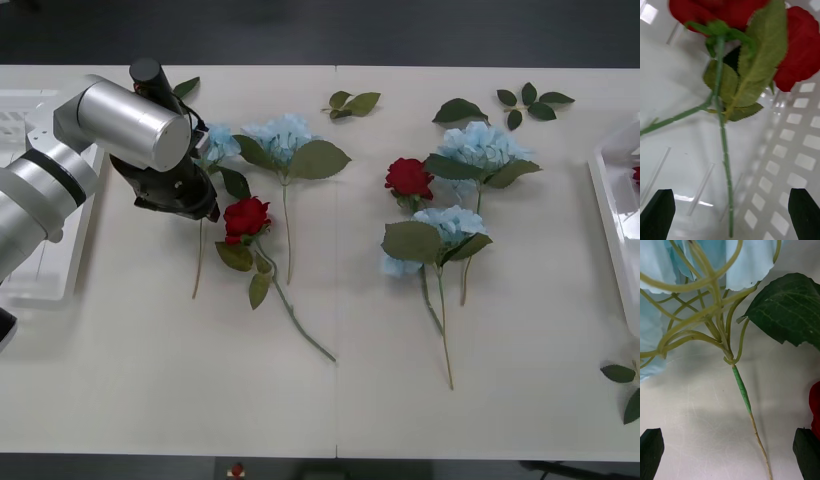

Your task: Put the red flowers into the right box and the blue flowers into the left box

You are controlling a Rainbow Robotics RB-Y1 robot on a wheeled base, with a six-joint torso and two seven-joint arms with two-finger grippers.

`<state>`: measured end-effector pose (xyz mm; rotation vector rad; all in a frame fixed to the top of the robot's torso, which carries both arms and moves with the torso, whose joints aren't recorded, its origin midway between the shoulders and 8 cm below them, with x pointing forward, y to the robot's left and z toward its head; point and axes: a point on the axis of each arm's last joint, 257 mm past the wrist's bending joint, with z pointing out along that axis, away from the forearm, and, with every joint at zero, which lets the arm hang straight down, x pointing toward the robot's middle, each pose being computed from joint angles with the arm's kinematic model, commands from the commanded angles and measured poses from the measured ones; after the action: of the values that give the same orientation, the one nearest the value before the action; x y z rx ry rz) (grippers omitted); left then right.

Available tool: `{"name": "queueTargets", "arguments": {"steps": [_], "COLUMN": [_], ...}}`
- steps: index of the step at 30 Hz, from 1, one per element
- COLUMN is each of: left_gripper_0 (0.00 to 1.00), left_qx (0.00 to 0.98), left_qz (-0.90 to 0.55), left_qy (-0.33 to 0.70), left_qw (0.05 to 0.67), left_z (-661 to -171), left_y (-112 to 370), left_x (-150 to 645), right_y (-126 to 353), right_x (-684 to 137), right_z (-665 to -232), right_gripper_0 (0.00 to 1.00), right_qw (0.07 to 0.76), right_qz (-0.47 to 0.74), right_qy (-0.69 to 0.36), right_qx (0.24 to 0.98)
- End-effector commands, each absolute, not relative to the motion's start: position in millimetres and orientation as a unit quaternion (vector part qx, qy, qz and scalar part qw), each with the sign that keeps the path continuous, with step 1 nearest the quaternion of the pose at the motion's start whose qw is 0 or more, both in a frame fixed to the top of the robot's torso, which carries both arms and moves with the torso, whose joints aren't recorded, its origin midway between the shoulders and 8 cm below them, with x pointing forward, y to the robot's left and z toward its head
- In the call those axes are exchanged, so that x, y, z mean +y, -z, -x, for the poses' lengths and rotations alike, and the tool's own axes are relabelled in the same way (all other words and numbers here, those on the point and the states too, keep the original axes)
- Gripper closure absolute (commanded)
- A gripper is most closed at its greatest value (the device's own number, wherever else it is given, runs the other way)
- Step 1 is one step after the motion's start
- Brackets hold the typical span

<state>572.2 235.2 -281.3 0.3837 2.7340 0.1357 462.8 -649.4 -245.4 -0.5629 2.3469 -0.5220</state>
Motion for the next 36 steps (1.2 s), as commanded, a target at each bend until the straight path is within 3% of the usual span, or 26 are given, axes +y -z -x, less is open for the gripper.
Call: {"name": "queueTargets", "arguments": {"steps": [1, 6, 14, 25, 27, 28, 29, 30, 31, 36], "left_gripper_0": [0.0, 0.0, 0.0, 0.0, 0.12, 0.3, 0.54, 0.87, 1.0, 1.0], "left_qx": [0.967, 0.965, 0.963, 0.963, 0.963, 0.963, 0.963, 0.963, 0.963, 0.962], "left_qz": [-0.137, -0.143, -0.149, -0.147, -0.147, -0.148, -0.148, -0.148, -0.148, -0.151], "left_qy": [-0.056, -0.061, -0.066, -0.065, -0.065, -0.064, -0.064, -0.064, -0.064, -0.066], "left_qw": [0.209, 0.211, 0.214, 0.216, 0.216, 0.217, 0.217, 0.217, 0.217, 0.217], "left_z": [-586, -586, -587, -590, -590, -590, -590, -590, -590, -590], "left_y": [269, 276, 280, 291, 291, 290, 290, 290, 290, 290], "left_x": [230, 231, 226, 219, 219, 217, 217, 216, 216, 218], "right_y": [199, 181, 155, 165, 168, 170, 174, 178, 181, 196], "right_x": [-622, -572, -489, -382, -370, -362, -355, -347, -342, -317], "right_z": [-491, -502, -510, -525, -532, -538, -542, -546, -549, -564], "right_gripper_0": [0.12, 0.12, 0.12, 0.12, 0.12, 0.12, 0.12, 0.12, 0.12, 0.12], "right_qw": [0.352, 0.333, 0.304, 0.287, 0.29, 0.294, 0.293, 0.293, 0.293, 0.294], "right_qz": [0.207, 0.17, 0.101, 0.031, 0.028, 0.022, 0.017, 0.012, 0.009, 0.0], "right_qy": [0.162, 0.085, 0.046, 0.036, 0.036, 0.036, 0.034, 0.033, 0.033, 0.036], "right_qx": [0.898, 0.923, 0.946, 0.957, 0.956, 0.955, 0.955, 0.955, 0.955, 0.955]}}
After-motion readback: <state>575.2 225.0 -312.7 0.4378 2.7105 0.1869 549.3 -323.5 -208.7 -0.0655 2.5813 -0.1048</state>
